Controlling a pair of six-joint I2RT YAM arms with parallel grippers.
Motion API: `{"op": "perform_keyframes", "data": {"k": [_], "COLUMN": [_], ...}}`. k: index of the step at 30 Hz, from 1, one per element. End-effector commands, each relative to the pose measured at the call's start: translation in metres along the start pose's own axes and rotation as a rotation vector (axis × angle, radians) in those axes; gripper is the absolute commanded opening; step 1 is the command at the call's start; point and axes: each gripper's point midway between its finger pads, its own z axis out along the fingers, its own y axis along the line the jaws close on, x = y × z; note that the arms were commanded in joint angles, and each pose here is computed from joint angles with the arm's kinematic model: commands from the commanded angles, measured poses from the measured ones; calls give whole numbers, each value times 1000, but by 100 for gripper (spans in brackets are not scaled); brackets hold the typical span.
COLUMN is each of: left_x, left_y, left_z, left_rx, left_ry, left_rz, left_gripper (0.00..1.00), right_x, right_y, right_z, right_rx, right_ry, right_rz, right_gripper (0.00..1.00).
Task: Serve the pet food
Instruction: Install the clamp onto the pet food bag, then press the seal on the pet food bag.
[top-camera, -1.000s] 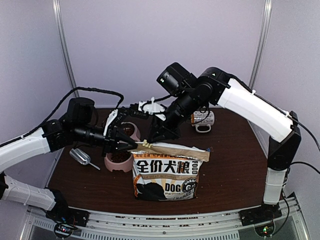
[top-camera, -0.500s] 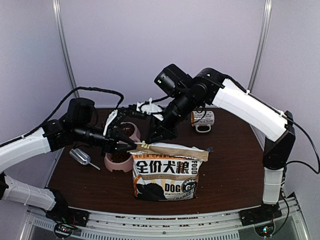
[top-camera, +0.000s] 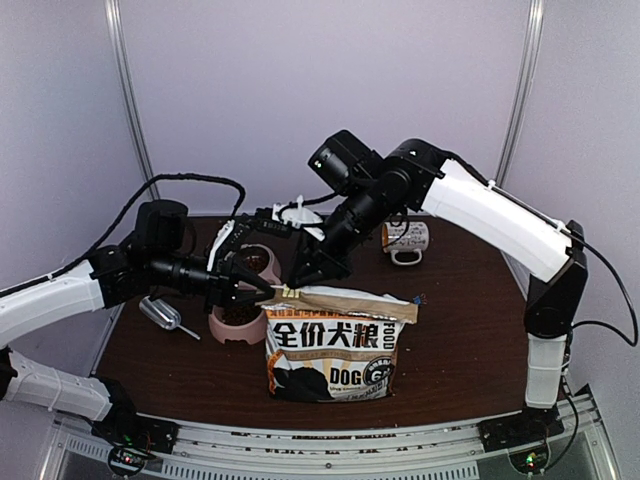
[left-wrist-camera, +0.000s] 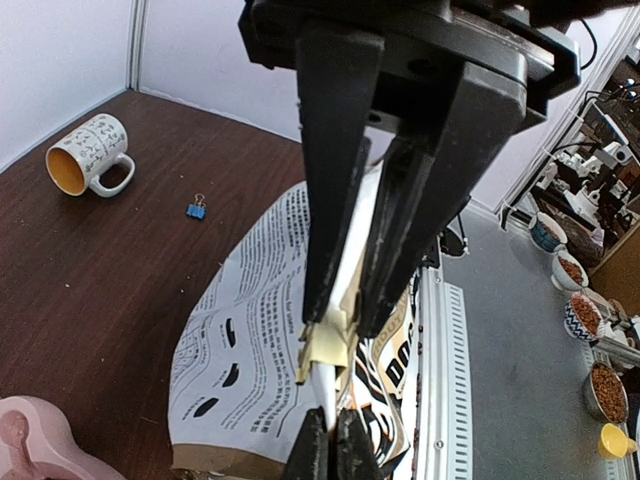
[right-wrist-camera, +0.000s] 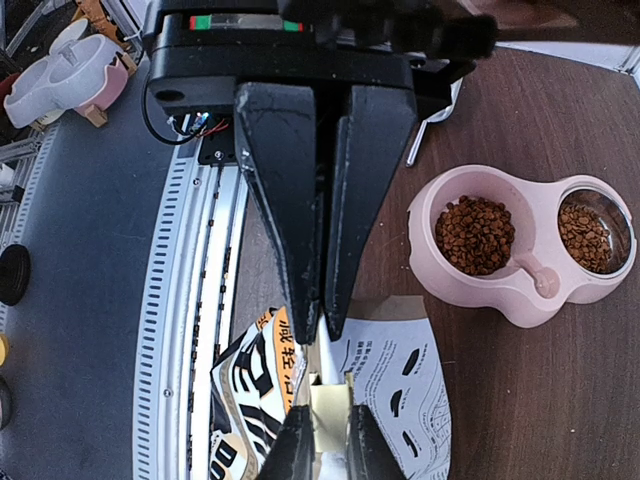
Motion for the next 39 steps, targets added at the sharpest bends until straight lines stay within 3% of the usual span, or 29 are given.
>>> {"op": "perform_keyframes", "data": {"k": [1, 5, 10, 17, 22, 32, 39], "left_x": [-61, -53, -40, -31, -36, -38, -38], "left_y": [-30, -25, -14, -2, -2, -4, -4], "left_z": [-13, -15, -17, -26, -32, -31, -33], "left_rx": [83, 38, -38, -118, -126, -112, -118], "left_ry": [-213, -182, -145, -127, -141, -142, -142], "left_rz": [215, 209, 194, 178, 183, 182, 186], "left_gripper": [0, 0, 0, 0, 0, 0, 0], "right_x": [28, 23, 11, 4, 17, 16, 13], "right_y": [4, 0, -11, -15, -20, -14, -10], "right_z": [44, 31, -1, -57, -61, -22, 2], "right_rx": [-82, -62, -5, 83, 154, 167, 136], "right_ry": [86, 50, -57, -248, -252, -173, -115], "right_rz": [78, 82, 102, 130, 176, 165, 148], "right_gripper": [10, 25, 52, 69, 70, 68, 56]}}
